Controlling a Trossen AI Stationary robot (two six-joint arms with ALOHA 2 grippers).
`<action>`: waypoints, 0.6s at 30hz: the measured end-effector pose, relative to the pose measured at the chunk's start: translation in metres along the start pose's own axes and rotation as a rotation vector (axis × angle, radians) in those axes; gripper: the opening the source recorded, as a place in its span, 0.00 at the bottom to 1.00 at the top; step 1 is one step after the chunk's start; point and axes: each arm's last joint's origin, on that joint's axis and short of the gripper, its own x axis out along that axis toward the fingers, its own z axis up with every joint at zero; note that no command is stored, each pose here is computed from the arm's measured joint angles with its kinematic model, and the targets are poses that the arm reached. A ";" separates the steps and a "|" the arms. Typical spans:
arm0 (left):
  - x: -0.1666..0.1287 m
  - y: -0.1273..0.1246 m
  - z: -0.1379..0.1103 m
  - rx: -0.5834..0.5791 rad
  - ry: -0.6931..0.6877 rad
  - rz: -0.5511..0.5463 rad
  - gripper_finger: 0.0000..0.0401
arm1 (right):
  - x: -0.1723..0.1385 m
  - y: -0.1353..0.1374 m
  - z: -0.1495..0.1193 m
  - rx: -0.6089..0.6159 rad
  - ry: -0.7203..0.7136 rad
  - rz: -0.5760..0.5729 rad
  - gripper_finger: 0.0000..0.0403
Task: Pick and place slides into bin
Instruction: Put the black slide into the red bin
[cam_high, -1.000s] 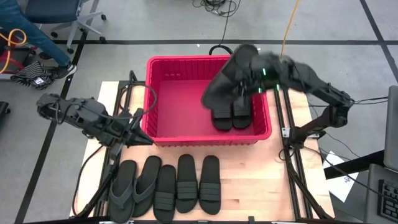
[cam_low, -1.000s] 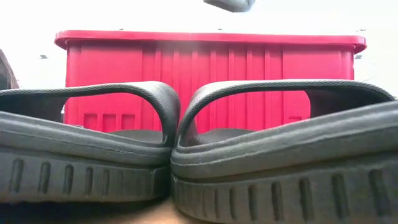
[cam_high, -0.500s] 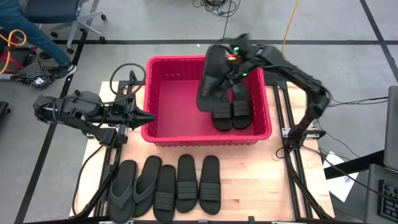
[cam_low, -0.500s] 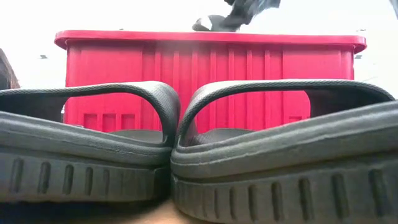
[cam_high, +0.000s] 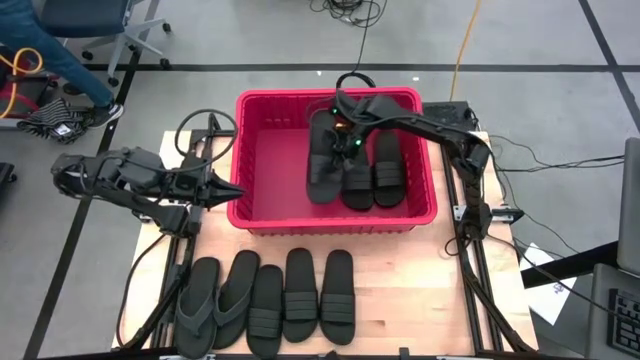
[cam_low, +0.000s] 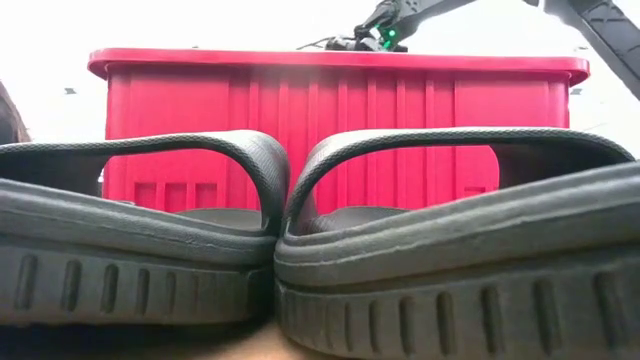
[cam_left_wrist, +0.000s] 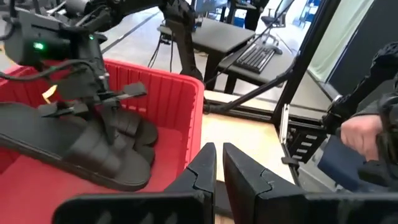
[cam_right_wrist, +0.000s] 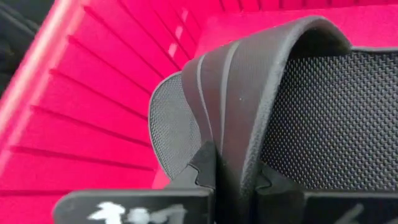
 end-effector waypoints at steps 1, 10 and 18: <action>-0.002 0.000 0.000 0.002 -0.005 0.001 0.06 | 0.004 -0.001 0.000 -0.005 0.000 0.008 0.02; -0.019 0.004 0.002 0.106 -0.056 -0.003 0.06 | 0.027 -0.031 -0.012 0.114 -0.055 0.092 0.02; -0.026 0.007 0.002 0.133 -0.073 0.030 0.06 | 0.046 -0.047 -0.020 0.135 -0.055 0.108 0.02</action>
